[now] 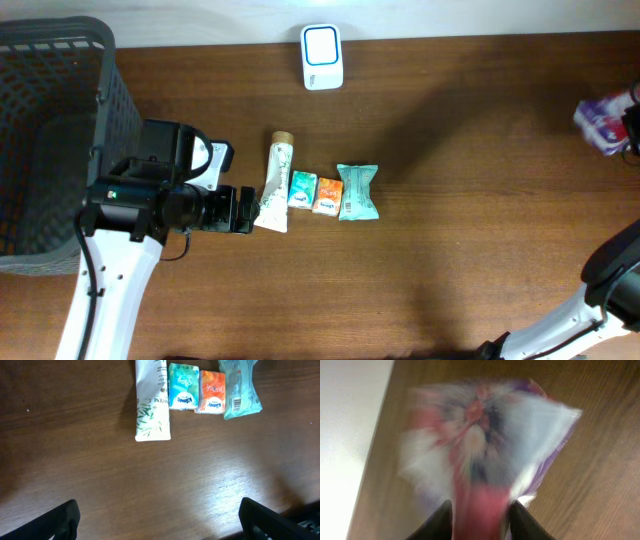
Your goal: Scan the item barcode
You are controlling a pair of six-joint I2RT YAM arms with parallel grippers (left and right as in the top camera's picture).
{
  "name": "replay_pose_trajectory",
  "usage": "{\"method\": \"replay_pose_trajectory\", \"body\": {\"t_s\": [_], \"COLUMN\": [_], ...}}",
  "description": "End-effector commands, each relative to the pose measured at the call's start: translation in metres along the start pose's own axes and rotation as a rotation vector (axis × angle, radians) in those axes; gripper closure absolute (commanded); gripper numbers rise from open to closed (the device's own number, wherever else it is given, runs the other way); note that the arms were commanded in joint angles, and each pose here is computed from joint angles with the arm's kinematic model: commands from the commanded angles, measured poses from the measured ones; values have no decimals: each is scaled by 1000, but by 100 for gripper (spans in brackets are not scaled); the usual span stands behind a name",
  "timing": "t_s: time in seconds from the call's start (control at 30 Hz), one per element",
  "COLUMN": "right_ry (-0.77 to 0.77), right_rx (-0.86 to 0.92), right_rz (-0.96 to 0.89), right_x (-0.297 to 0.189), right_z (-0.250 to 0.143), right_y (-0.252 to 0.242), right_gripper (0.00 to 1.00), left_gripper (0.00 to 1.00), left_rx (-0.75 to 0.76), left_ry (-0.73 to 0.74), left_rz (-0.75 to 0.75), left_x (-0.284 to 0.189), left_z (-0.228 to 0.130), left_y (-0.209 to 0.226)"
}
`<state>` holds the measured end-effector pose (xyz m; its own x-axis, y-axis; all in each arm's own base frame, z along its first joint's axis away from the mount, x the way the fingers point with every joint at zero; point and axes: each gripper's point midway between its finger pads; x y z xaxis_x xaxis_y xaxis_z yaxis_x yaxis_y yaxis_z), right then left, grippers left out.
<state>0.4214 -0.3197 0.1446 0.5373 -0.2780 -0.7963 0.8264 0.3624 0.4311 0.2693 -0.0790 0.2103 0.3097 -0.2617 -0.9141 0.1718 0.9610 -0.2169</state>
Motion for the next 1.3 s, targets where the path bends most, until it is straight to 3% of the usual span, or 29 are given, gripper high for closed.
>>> {"method": "replay_pose_trajectory", "body": {"t_s": [0.0,0.03,0.07,0.13,0.23,0.27,0.33,0.4,0.5,0.6,0.8,0.97,1.07,1.17,1.2,1.23,1.27], "right_ry": [47,59,64,79,39,131,339,543,726,885,970,1051,1104,1098,1092,1091,1096], "right_rx": [1,-49,-89,-173,-246,-319,-436,-639,-824,-996,-1024,-1028,-1048,-1068,-1069,-1068,-1061], "right_rz": [-51,-57,-56,-22,168,441,702,600,386,466,476,424,410,430,437,441,457], "right_x": [23,27,28,16,-55,-97,-137,-132,-113,-94,-82,-69,-65,-63,-62,-62,-64], "right_z": [-13,-15,-16,-18,-11,-36,-98,-177,-264,-380,-472,-499,-521,-529,-529,-529,-529], "right_y": [-21,-24,-24,-17,31,76,112,102,82,83,87,70,60,62,64,65,67], "right_gripper": [37,18,8,5,2,2,2,3,2,2,5,22,24,48,66,74,75], "left_gripper": [1,1,1,1,1,1,1,1,1,1,1,1,1,1,1,1,1], "left_rx": [27,27,27,27,27,27,27,27,27,27,27,27,27,27,27,27,27], "left_ry": [-7,-7,-7,-7,-7,-7,-7,-7,-7,-7,-7,-7,-7,-7,-7,-7,-7], "left_rz": [-2,-2,-2,-2,-2,-2,-2,-2,-2,-2,-2,-2,-2,-2,-2,-2,-2], "left_x": [-2,-2,-2,-2,-2,-2,-2,-2,-2,-2,-2,-2,-2,-2,-2,-2,-2], "left_z": [1,1,1,1,1,1,1,1,1,1,1,1,1,1,1,1,1], "left_y": [-1,-1,-1,-1,-1,-1,-1,-1,-1,-1,-1,-1,-1,-1,-1,-1,-1]}}
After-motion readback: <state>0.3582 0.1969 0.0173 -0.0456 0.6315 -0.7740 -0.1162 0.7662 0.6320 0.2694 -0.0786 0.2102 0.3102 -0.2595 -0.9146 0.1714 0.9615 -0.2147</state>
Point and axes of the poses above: each gripper's point midway between its finger pads, its own x axis out along the fingers, its own y axis along the line the jaws close on, z = x × y, and after that the axes turned 1 degree about -x, right-handed
